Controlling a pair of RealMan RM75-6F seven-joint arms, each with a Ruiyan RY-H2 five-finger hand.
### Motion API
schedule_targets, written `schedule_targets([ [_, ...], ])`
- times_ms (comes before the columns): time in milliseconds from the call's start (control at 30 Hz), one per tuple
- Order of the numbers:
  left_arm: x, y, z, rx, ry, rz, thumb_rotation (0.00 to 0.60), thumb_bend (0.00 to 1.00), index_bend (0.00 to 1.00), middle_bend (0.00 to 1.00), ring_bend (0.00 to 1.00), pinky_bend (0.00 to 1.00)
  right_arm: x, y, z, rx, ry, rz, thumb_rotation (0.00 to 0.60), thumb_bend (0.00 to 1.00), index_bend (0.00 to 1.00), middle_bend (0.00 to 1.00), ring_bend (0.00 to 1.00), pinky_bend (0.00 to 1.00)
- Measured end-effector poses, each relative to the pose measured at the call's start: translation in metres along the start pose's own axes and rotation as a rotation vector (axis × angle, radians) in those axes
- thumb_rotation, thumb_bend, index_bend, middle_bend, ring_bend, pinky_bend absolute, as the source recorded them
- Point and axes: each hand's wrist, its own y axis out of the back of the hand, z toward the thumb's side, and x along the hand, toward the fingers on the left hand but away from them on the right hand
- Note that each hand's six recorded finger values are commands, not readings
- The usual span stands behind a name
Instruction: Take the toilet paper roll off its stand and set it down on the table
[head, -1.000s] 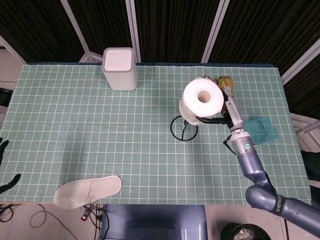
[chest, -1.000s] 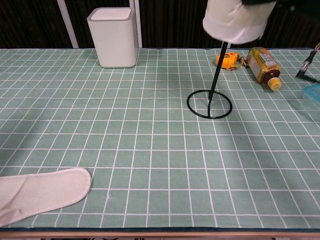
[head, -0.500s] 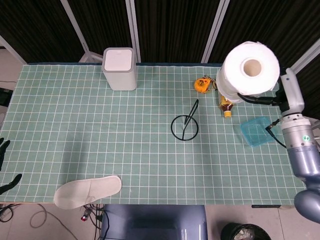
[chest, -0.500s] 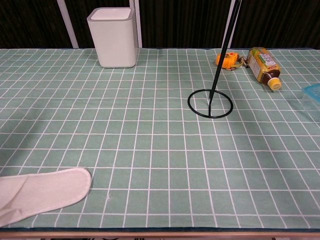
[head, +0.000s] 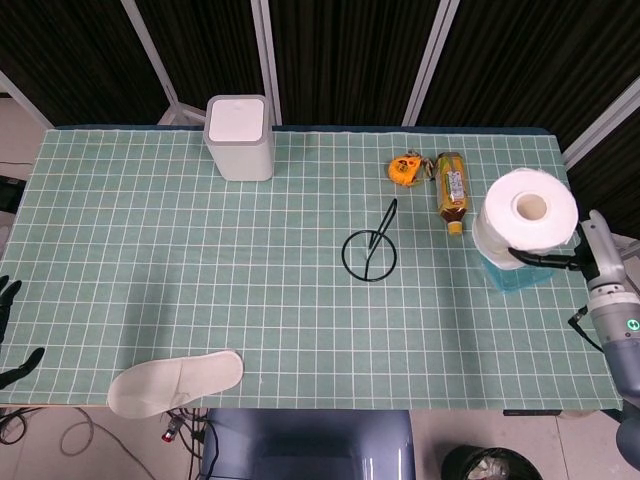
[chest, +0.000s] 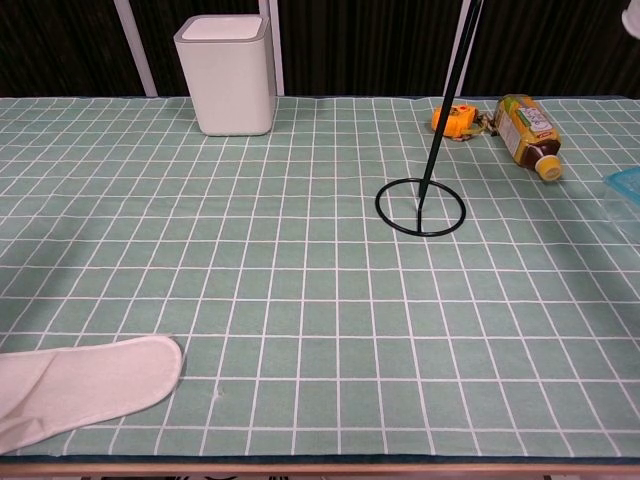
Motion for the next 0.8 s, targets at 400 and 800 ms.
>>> schedule_targets([
  [400,0.000,0.000,0.000,-0.005,0.000,0.000,0.600,0.18,0.04,0.00,0.00,0.01,0.066,-0.092,-0.092,-0.022,-0.060,0.268,0.600,0.00,0.26,0.29,0.21,0.00],
  [800,0.001,0.003,-0.003,-0.012,0.004,0.006,0.600,0.18,0.04,0.00,0.00,0.01,0.081,-0.207,-0.102,-0.144,0.002,0.433,0.600,0.00,0.22,0.24,0.16,0.00],
])
